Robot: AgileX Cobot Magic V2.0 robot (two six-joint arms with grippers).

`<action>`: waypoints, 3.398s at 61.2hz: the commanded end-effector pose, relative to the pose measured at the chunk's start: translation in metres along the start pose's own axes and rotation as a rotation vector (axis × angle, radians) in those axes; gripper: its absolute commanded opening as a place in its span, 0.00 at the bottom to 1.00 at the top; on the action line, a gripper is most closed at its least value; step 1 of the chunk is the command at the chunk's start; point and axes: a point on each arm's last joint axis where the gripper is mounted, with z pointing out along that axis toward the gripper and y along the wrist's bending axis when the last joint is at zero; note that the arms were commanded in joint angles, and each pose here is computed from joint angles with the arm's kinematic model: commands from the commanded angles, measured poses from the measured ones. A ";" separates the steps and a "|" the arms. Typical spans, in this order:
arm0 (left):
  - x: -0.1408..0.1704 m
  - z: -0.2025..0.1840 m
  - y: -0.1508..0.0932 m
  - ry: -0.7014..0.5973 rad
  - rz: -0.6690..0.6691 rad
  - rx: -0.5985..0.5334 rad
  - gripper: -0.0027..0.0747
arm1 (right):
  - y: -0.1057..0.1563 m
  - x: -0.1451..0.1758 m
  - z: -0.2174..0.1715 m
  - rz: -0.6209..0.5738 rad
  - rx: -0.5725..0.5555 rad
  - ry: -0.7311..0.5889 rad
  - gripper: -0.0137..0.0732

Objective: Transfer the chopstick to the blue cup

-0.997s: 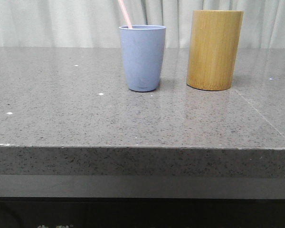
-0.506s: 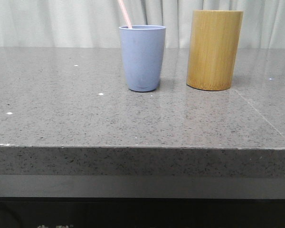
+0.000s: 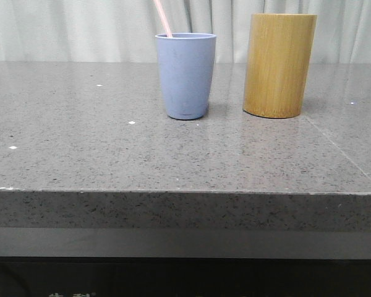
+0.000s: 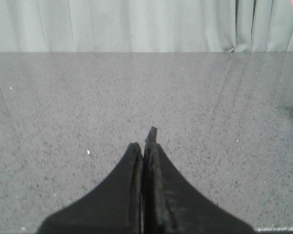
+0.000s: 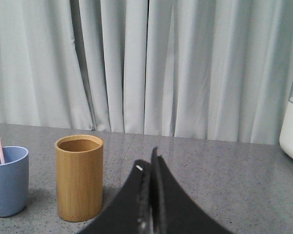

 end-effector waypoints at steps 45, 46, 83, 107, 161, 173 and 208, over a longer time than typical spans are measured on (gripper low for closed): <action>0.058 0.025 -0.002 -0.136 -0.057 0.020 0.01 | 0.000 -0.014 0.000 -0.008 0.007 -0.096 0.09; 0.058 0.025 -0.002 -0.136 -0.057 0.020 0.01 | 0.000 -0.014 0.000 -0.008 0.007 -0.096 0.09; 0.058 0.025 -0.002 -0.136 -0.057 0.020 0.01 | 0.000 -0.014 0.000 -0.008 0.007 -0.096 0.09; 0.058 0.025 -0.002 -0.136 -0.057 0.020 0.01 | -0.001 0.061 0.014 -0.010 0.011 0.129 0.09; 0.058 0.025 -0.002 -0.136 -0.057 0.020 0.01 | -0.002 0.127 0.008 0.014 0.013 0.187 0.09; 0.058 0.025 -0.002 -0.136 -0.057 0.020 0.01 | -0.002 0.127 0.008 0.014 0.013 0.187 0.09; 0.058 0.025 -0.002 -0.136 -0.057 0.020 0.01 | -0.002 0.127 0.008 0.014 0.013 0.187 0.09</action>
